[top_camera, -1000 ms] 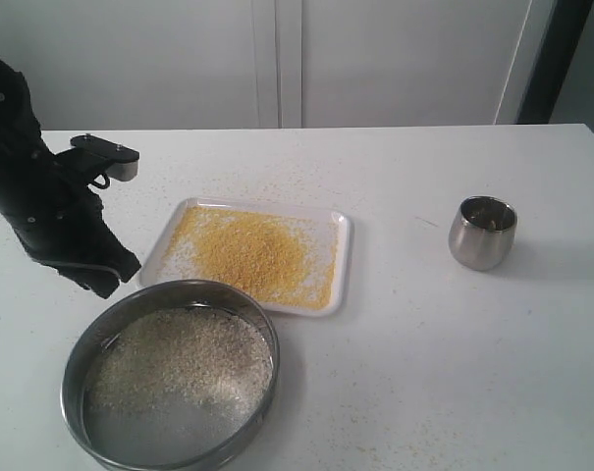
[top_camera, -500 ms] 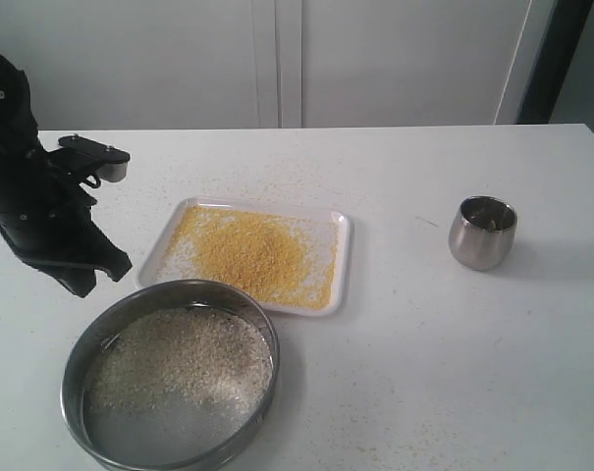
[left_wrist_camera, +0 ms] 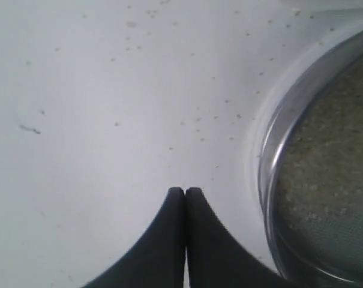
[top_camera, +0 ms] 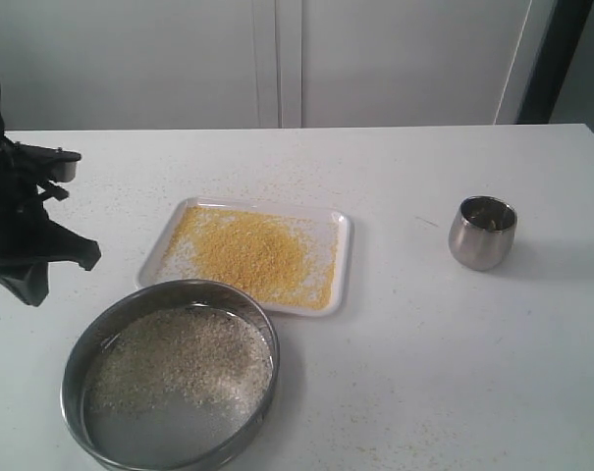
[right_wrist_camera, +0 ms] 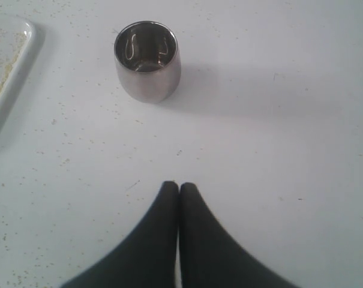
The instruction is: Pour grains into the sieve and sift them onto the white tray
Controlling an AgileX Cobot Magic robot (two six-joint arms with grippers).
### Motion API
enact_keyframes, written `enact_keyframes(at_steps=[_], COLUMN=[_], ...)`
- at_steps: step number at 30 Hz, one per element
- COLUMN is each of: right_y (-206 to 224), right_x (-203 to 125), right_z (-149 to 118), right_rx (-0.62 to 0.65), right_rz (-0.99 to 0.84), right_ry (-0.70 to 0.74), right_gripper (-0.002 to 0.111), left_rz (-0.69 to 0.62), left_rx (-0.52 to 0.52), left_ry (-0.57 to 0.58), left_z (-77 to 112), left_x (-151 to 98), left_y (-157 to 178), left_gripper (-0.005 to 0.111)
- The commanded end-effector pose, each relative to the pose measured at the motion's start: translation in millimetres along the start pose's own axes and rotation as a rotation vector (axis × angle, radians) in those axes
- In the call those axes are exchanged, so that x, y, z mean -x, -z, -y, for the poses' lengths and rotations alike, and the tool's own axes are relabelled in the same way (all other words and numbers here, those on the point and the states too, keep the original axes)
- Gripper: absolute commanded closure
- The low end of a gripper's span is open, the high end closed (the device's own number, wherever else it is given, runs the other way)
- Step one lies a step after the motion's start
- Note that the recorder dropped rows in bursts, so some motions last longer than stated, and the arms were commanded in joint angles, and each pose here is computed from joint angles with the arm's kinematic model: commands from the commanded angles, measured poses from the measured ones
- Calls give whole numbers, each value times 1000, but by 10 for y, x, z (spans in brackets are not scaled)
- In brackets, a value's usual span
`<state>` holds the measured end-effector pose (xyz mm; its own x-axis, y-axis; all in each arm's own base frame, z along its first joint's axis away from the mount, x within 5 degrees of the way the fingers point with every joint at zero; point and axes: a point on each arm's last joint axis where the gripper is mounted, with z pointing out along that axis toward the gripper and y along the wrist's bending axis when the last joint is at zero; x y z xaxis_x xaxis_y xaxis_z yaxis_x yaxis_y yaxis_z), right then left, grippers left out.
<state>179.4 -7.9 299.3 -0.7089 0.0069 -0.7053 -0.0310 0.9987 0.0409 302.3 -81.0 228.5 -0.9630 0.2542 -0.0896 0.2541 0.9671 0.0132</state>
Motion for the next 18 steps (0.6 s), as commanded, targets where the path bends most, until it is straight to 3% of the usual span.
enact_keyframes(at_steps=[1,6,18], right_y=[4,4,4], right_x=[1,1,1], right_z=[6,6,6], right_rx=[-2,-2,-2], right_rz=[14,14,14], right_ry=[-10,-10,-10], right_gripper=[108,108,108], left_rz=[-28,40,203], left_rx=[-3,-15,-49], left_ry=[98,173,177], left_z=[-162,-259,-200], left_x=[-97,-188,-587], left_y=[143,375,1021], left_gripper=[107,107,107])
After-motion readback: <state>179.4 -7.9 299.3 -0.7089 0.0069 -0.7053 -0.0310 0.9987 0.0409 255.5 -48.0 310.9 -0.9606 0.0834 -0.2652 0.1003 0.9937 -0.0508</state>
